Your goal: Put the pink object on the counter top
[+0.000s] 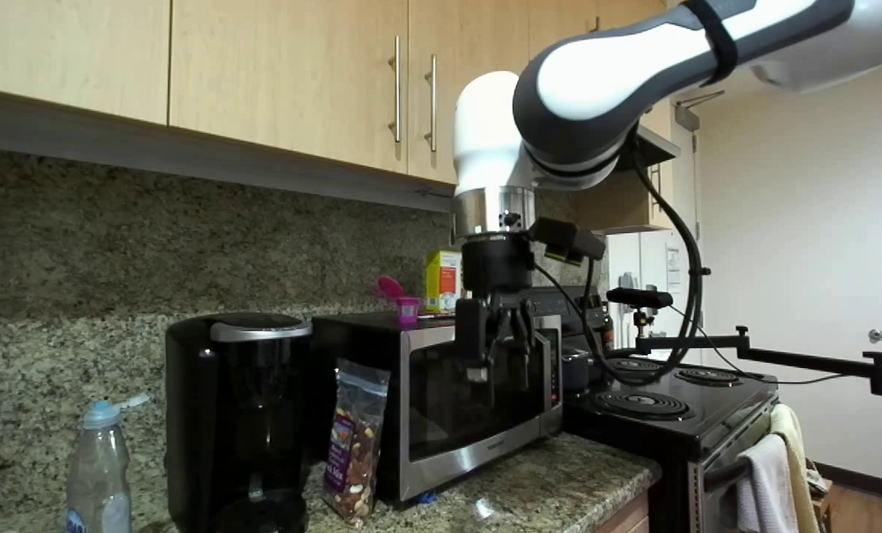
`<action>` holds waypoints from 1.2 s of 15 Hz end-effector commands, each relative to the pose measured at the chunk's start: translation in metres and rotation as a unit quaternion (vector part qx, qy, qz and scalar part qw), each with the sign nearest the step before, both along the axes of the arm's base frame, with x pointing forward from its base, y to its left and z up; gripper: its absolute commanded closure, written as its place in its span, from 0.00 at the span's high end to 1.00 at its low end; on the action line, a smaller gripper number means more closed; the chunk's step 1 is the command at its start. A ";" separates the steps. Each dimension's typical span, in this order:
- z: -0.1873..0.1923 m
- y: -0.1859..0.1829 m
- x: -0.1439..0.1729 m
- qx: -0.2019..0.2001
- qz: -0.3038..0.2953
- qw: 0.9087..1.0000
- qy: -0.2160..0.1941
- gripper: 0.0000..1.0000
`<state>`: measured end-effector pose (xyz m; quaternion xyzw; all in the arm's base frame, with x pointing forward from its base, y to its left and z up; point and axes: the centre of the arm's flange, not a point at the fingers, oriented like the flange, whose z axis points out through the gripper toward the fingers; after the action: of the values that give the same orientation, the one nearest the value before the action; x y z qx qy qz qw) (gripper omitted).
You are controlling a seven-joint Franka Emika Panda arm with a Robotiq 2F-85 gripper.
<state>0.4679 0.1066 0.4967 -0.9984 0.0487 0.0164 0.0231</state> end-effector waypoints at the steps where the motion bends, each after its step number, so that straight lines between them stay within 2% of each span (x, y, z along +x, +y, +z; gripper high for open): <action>1: 0.050 -0.036 0.017 0.044 -0.039 0.998 -0.016 1.00; 5: 0.107 -0.082 0.034 0.077 -0.125 0.989 -0.029 1.00; 7: 0.129 -0.102 0.038 0.089 -0.147 0.985 -0.032 1.00; 8: 0.110 -0.095 0.024 0.072 -0.121 0.989 -0.042 1.00; 10: 0.124 -0.106 0.026 0.078 -0.131 0.987 -0.047 1.00; 13: 0.122 -0.105 0.029 0.078 -0.134 0.987 -0.044 1.00; 14: 0.123 -0.105 0.032 0.113 -0.199 0.973 -0.044 1.00; 15: 0.123 -0.107 0.034 0.120 -0.216 0.968 -0.043 1.00; 18: 0.128 -0.117 0.036 0.165 -0.273 0.947 -0.039 1.00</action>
<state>0.5006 -0.0035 0.6198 -0.9534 0.2594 -0.0185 0.1527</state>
